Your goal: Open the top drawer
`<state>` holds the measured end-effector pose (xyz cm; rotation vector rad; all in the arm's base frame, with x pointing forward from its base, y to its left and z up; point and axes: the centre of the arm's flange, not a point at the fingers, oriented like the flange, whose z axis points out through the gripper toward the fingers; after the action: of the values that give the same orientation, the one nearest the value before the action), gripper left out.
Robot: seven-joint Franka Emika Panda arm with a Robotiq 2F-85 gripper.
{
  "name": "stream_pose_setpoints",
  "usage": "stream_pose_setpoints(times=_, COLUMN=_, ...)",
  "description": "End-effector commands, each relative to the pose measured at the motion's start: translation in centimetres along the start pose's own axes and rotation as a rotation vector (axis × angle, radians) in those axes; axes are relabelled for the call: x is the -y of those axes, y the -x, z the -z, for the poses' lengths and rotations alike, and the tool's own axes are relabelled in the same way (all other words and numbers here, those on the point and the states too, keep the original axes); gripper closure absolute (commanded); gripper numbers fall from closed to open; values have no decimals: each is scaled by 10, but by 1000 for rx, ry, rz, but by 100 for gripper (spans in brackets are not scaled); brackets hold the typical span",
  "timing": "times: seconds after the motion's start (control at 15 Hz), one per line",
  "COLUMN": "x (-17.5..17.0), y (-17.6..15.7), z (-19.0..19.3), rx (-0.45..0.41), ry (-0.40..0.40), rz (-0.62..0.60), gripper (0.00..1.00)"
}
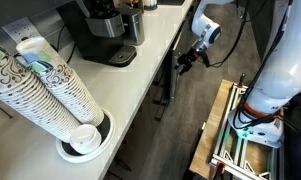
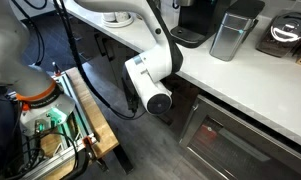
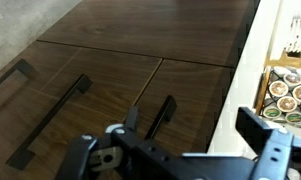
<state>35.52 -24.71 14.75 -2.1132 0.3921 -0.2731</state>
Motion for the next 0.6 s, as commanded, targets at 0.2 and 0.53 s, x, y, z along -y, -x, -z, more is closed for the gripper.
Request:
stream_pose_setpoints(times=0.2, x=-17, y=0, z=-13, rx=57, ry=-35, rz=-5, gripper=0)
stream_pose_setpoints(times=0.53, x=-47, y=-5, z=-32, rx=-14, ry=-171, rz=-16, gripper=0)
